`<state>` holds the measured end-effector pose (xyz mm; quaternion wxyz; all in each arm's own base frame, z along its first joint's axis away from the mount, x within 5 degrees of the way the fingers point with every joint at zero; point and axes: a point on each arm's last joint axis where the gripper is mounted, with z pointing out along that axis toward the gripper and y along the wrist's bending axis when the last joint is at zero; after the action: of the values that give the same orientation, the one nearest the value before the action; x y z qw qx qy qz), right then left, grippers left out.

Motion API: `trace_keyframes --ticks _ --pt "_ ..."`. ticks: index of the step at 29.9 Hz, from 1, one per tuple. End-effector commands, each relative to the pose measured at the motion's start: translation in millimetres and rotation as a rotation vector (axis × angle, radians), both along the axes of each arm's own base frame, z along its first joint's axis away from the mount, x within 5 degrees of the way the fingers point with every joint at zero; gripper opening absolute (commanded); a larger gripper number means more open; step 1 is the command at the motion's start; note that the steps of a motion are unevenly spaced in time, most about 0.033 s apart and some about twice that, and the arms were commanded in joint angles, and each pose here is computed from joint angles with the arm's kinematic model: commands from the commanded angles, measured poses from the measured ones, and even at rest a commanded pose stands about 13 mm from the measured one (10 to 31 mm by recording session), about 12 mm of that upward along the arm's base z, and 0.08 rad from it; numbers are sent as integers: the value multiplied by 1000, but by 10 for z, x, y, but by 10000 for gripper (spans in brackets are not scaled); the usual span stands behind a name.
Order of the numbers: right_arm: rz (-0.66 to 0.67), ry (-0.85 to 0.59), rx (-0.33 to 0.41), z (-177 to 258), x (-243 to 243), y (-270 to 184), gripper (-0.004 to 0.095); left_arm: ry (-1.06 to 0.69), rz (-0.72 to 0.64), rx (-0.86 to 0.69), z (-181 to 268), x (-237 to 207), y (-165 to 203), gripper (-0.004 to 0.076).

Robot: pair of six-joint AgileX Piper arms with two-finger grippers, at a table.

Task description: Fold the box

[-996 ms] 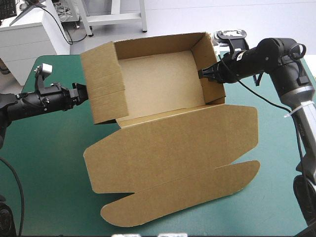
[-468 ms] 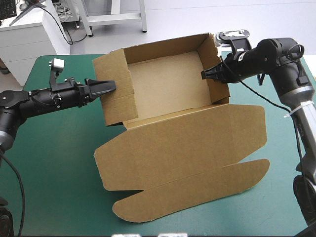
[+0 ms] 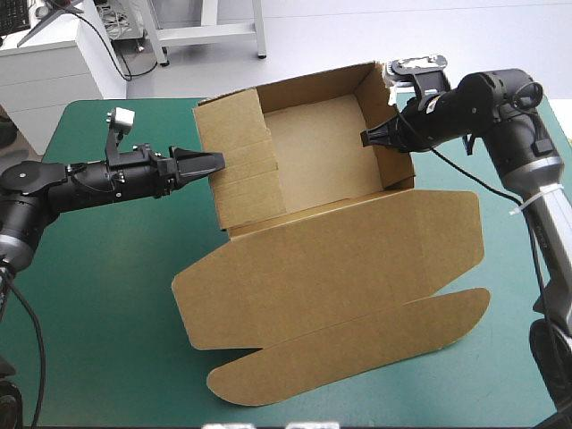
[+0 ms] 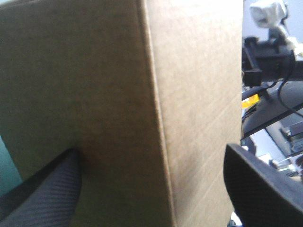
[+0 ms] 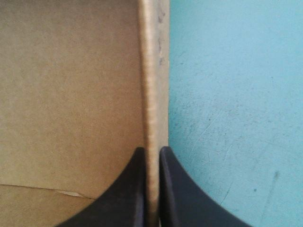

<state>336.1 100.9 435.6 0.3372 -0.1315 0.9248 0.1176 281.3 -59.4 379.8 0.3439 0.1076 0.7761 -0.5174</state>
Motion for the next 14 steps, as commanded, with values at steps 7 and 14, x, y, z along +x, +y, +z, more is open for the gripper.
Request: trace_keyframes --ticks 7,14 --pt "-58 -140 23 264 -143 146 3 16 227 288 403 -305 -355 581" --pt "-58 -139 32 271 -156 166 3 35 368 339 361 -295 -576 575"
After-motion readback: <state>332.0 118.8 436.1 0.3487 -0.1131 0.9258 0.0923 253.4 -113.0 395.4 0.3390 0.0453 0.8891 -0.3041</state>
